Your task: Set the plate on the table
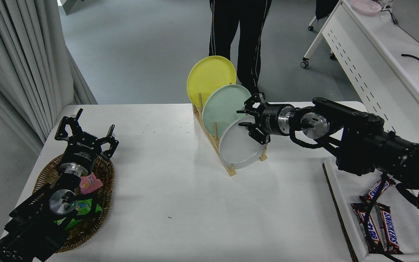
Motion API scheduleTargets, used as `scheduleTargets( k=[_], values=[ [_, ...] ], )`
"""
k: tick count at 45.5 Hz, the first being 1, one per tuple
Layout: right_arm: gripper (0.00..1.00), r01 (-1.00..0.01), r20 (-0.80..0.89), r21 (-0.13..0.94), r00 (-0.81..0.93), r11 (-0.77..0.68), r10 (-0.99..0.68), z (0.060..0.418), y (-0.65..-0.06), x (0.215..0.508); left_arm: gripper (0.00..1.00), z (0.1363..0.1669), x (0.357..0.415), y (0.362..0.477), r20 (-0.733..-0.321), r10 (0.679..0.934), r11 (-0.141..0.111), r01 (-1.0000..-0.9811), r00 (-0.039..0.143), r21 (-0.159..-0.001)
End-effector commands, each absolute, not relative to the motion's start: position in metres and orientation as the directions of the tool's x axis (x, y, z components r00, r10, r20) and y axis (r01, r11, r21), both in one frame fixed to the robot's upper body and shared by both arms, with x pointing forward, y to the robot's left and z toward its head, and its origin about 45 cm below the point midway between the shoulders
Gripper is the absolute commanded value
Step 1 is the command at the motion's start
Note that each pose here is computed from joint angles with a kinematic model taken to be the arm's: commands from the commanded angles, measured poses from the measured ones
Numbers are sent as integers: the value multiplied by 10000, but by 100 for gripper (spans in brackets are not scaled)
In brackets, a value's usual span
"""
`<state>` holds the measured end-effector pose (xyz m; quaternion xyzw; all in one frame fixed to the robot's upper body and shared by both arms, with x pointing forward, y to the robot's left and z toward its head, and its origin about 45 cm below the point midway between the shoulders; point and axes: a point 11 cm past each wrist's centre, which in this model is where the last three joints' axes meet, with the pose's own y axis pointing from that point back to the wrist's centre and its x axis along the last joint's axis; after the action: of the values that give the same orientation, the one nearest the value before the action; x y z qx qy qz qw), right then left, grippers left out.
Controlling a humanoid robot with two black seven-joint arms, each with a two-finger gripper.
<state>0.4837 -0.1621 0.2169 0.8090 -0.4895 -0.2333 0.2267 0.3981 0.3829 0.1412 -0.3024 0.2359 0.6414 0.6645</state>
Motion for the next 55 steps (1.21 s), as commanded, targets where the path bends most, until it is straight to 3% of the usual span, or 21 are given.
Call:
scheduleTargets(
  k=[1, 7, 55],
  values=[
    [30, -6996, -1435, 5997, 3837, -3886, -9123, 2171, -1648, 4853, 100, 1412, 3981, 3830, -7013, 7098, -58, -9951, 658, -992],
    [24, -7002, -1429, 5999, 3824, -3872, -9129, 2171, -1650, 4854, 100, 1412, 3981, 3830, -7013, 7098, -58, -9951, 658, -992],
    [15, -6868, -1654, 6075, 3819, -3990, -9093, 2182, -1625, 4846, 100, 1412, 3981, 3830, -7014, 7098, -58, -9951, 658, -992]
  ],
)
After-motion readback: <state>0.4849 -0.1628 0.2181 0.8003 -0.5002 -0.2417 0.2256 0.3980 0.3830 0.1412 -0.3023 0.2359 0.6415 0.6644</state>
